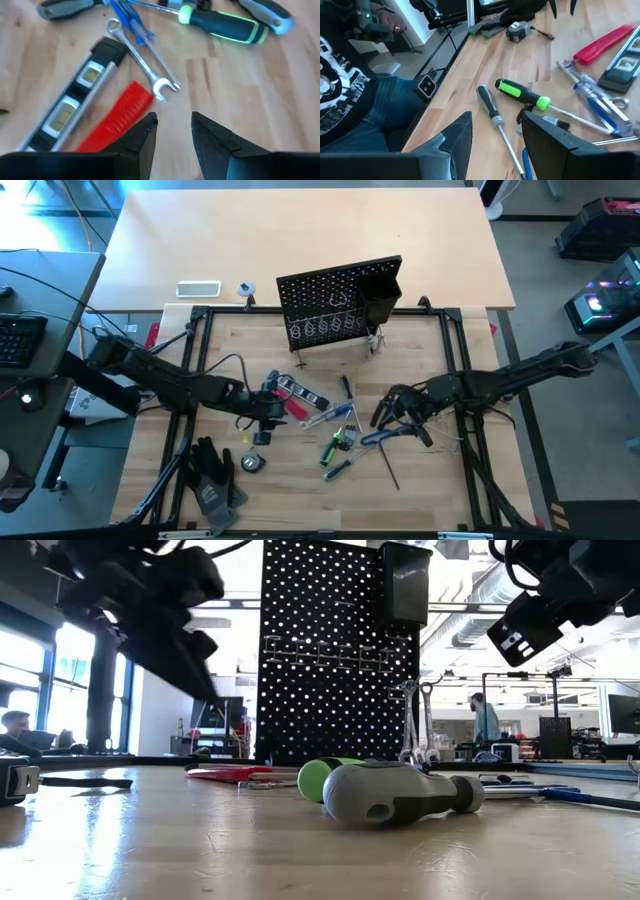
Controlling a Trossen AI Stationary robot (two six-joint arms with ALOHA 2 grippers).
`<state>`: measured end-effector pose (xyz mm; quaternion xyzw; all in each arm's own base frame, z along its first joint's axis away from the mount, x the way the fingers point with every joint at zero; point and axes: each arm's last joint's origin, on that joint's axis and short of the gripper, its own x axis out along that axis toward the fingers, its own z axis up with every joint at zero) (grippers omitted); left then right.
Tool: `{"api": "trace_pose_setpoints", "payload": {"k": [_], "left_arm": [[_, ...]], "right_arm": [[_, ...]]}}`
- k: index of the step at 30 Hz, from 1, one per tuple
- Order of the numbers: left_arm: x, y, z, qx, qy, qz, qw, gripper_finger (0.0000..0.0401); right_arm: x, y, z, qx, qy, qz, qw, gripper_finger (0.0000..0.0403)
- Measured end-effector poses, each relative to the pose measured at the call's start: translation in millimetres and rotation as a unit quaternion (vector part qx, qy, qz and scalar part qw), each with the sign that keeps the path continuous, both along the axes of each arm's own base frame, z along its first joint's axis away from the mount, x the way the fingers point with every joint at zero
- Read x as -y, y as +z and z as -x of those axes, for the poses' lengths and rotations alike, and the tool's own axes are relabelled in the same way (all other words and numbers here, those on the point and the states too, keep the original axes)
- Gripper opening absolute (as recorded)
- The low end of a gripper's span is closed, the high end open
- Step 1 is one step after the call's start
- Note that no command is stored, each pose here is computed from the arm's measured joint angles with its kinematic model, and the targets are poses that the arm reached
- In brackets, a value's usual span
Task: Hang tools onto peg board
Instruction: Hang the grey screwdriver onto the pegboard
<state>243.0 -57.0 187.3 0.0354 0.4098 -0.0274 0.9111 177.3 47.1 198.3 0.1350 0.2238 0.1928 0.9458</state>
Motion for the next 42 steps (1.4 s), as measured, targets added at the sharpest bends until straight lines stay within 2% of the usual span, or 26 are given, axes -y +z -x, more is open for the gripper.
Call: {"api": "trace_pose_setpoints", "payload": {"k": [10,18,25,31,36,42], "left_arm": [[11,-9,12,0.008,-0.005,0.025,1.0,0.0117],[13,-5,7,0.038,-0.006,0.034,0.999,0.0117],[12,-2,5,0.058,0.009,0.025,0.998,0.0117],[10,-2,4,0.068,0.034,0.006,0.997,0.0117],[11,0,2,0.083,0.036,0.01,0.996,0.0117],[11,-4,-3,0.091,0.047,0.002,0.995,0.0117]], "right_arm": [[-15,-15,-14,-0.026,0.019,-0.015,0.999,0.0165],[-21,-27,-22,-0.038,-0.002,-0.002,0.999,0.0165],[-20,-40,-29,-0.046,-0.082,0.045,0.995,0.0165],[-14,-50,-35,-0.052,-0.186,0.08,0.978,0.0165],[-4,-60,-42,-0.07,-0.255,0.053,0.963,0.0165],[11,-70,-56,-0.055,-0.293,0.022,0.954,0.0165]]}}
